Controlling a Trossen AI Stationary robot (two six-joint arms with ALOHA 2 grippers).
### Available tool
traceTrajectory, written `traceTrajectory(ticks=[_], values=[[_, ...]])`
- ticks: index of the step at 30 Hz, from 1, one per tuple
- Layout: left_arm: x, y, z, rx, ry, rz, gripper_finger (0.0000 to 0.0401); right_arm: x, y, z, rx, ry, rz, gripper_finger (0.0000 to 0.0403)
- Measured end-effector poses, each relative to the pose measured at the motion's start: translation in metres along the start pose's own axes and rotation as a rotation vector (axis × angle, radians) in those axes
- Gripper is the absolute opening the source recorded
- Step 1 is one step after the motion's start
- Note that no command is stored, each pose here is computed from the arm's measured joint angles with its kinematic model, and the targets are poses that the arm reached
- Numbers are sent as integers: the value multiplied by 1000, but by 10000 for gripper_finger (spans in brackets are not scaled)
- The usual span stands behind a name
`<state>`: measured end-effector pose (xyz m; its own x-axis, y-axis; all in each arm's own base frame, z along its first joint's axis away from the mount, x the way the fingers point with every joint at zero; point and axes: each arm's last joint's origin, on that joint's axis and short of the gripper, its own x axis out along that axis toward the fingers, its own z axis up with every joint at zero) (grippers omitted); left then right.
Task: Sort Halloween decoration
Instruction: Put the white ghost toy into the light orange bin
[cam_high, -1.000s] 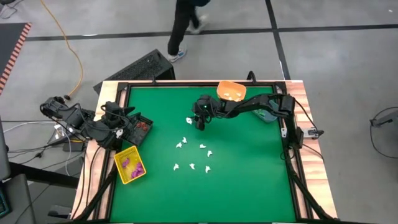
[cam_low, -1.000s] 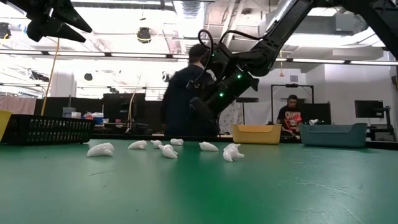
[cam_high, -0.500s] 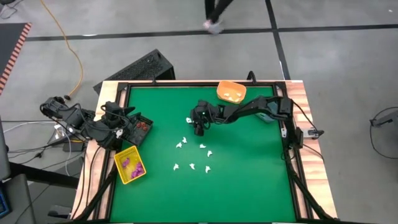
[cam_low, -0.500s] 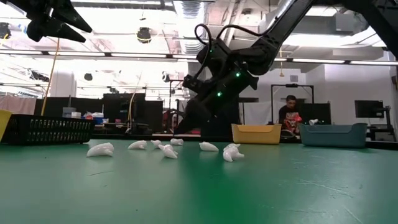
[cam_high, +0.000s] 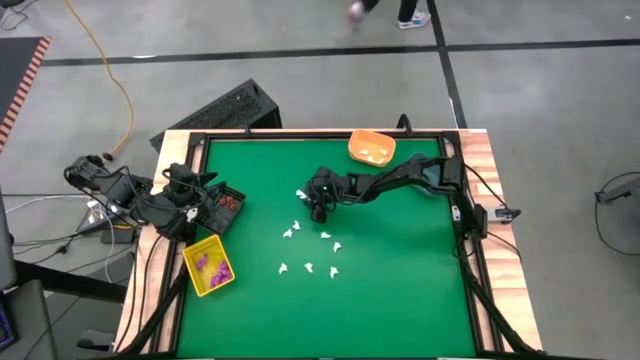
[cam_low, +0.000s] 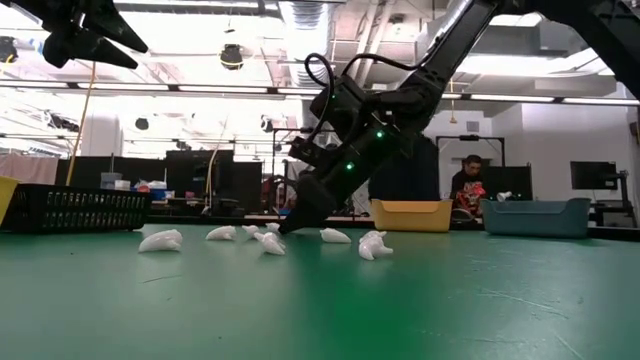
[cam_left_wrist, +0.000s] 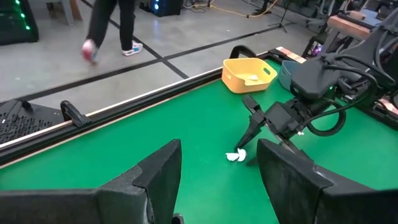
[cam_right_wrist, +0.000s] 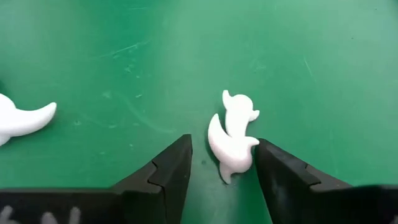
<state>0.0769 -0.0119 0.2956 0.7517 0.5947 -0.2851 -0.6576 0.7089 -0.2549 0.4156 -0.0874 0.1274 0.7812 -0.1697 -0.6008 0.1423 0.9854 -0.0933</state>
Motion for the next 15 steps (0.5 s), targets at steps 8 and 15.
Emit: traceTrajectory(ticks=[8,15], values=[[0,1,-1,-3,12,0,199,0,2,-1,38,10,-12,138],[0,1,-1,-5,18,-6,199,0,0,-2,52,16,-17,82]])
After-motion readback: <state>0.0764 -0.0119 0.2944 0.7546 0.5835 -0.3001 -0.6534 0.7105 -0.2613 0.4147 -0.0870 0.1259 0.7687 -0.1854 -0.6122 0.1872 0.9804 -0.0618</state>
